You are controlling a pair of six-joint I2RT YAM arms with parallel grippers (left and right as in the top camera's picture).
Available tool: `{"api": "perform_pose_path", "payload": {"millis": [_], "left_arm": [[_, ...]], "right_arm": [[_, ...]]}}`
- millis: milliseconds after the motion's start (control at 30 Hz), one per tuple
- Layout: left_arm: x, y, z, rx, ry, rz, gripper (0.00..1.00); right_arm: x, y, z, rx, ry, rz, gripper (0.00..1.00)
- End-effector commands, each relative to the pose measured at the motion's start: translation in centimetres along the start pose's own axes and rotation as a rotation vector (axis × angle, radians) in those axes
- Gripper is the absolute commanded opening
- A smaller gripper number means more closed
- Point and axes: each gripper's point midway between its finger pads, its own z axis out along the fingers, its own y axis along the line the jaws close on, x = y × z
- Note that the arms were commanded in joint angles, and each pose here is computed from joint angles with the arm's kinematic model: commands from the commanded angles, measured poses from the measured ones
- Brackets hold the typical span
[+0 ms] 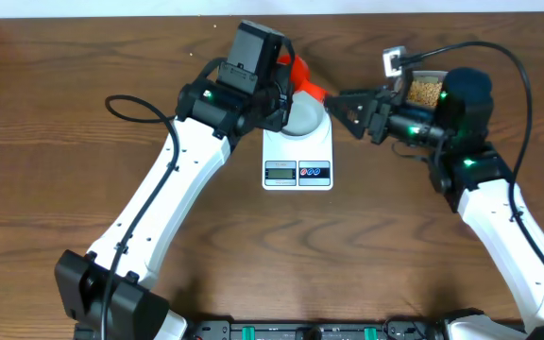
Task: Scoop item into bowl and weigh 50g on scale
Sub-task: 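Move the right gripper toward the scoop handle above the scale, then grasp the scoop handle with the right gripper, release with left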
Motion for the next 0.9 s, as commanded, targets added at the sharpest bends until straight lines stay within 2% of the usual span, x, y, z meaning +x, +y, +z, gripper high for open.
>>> {"api": "perform_pose_path", "payload": {"millis": [0, 433, 867], "left_arm": [[0.2, -0.3, -0.4, 0.012, -0.001, -0.005, 0.07], [0.8, -0.1, -0.4, 0.008, 0.010, 0.005, 0.07], [1.5, 0.5, -0.3, -0.014, 0.018, 0.025, 0.07]], "right_arm": [[-0.7, 0.4, 0.7, 0.036, -0.031, -0.007, 0.56], [-0.8, 0.1, 1.2, 0.070, -0.051, 0.014, 0.26], [-0.7, 0.1, 1.2, 0.071, -0.048, 0.017, 0.14]]}}
